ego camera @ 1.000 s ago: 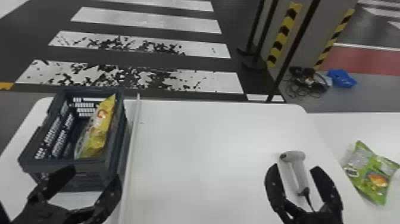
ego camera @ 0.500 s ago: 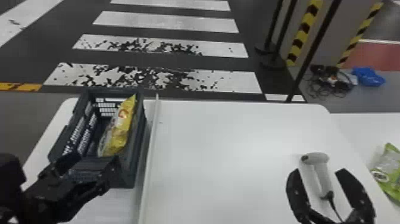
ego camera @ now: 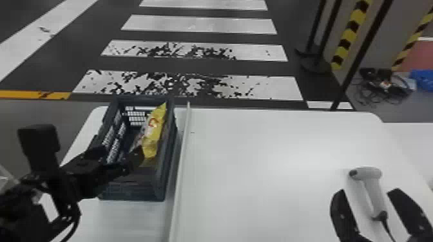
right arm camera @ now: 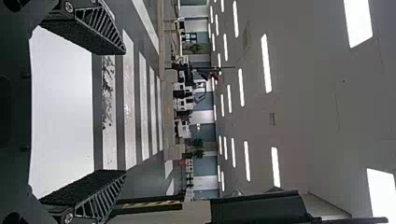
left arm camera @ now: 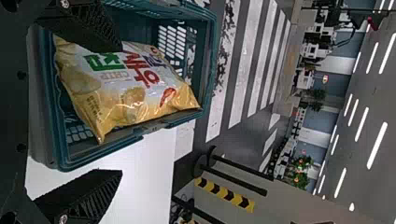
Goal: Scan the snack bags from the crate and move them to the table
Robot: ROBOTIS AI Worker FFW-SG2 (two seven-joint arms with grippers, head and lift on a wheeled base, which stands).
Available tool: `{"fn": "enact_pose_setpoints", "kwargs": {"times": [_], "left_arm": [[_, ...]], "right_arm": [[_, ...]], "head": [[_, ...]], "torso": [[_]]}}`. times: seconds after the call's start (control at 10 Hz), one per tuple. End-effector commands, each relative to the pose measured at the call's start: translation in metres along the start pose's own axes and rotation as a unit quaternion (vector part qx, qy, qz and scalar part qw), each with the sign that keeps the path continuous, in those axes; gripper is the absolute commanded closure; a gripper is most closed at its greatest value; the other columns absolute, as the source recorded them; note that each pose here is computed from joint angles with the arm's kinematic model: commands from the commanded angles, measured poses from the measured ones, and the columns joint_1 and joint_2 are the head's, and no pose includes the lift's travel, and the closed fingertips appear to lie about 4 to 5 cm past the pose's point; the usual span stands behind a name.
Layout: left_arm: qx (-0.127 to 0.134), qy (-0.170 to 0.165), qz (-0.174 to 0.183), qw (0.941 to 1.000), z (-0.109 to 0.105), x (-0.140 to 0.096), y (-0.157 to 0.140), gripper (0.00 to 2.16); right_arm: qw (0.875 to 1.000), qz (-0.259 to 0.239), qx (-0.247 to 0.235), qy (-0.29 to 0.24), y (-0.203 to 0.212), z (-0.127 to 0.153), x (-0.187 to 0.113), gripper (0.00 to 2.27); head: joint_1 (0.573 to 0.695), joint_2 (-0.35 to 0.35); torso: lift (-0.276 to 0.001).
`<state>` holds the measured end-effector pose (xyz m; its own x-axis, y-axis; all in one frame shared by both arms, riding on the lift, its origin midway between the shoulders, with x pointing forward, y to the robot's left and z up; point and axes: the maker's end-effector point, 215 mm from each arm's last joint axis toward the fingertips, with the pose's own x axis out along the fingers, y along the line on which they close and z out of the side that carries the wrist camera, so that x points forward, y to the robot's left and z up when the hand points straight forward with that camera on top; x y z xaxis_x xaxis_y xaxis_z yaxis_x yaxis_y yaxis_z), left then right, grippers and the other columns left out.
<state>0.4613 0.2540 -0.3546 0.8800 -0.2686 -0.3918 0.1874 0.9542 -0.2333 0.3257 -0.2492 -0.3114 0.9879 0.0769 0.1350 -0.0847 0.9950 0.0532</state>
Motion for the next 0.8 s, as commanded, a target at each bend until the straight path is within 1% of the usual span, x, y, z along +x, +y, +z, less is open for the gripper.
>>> {"fn": "enact_pose_setpoints", "kwargs": {"times": [0.0, 0.2, 0.3, 0.4, 0.5, 0.7], "left_arm": [[-0.009, 0.005, 0.003, 0.9999, 0.01, 0.015, 0.01, 0.08], [-0.023, 0.01, 0.001, 0.9997, 0.025, 0.039, 0.02, 0.08], [-0.033, 0.022, -0.002, 0.9992, 0.026, 0.049, 0.023, 0.08], [-0.042, 0.027, -0.005, 0.9988, 0.029, 0.058, 0.024, 0.08], [-0.047, 0.032, -0.006, 0.9984, 0.03, 0.065, 0.026, 0.08], [-0.063, 0.058, -0.008, 0.9963, 0.02, 0.08, 0.029, 0.08]], "right_arm": [[1.0, 0.003, -0.002, 0.002, 0.0, -0.001, 0.0, 0.09], [1.0, 0.005, -0.008, 0.008, -0.003, -0.005, -0.002, 0.09], [1.0, 0.007, -0.01, 0.012, -0.004, -0.01, -0.004, 0.09], [1.0, 0.007, -0.012, 0.017, -0.006, -0.014, -0.005, 0.09], [1.0, 0.008, -0.014, 0.02, -0.007, -0.018, -0.006, 0.09], [1.0, 0.008, -0.014, 0.018, -0.011, -0.02, -0.006, 0.09]], "head": [[0.695, 0.005], [0.695, 0.015], [0.695, 0.019], [0.695, 0.019], [0.695, 0.017], [0.695, 0.012]], "torso": [[-0.095], [-0.095], [-0.095], [-0.095], [-0.095], [-0.095]]}}
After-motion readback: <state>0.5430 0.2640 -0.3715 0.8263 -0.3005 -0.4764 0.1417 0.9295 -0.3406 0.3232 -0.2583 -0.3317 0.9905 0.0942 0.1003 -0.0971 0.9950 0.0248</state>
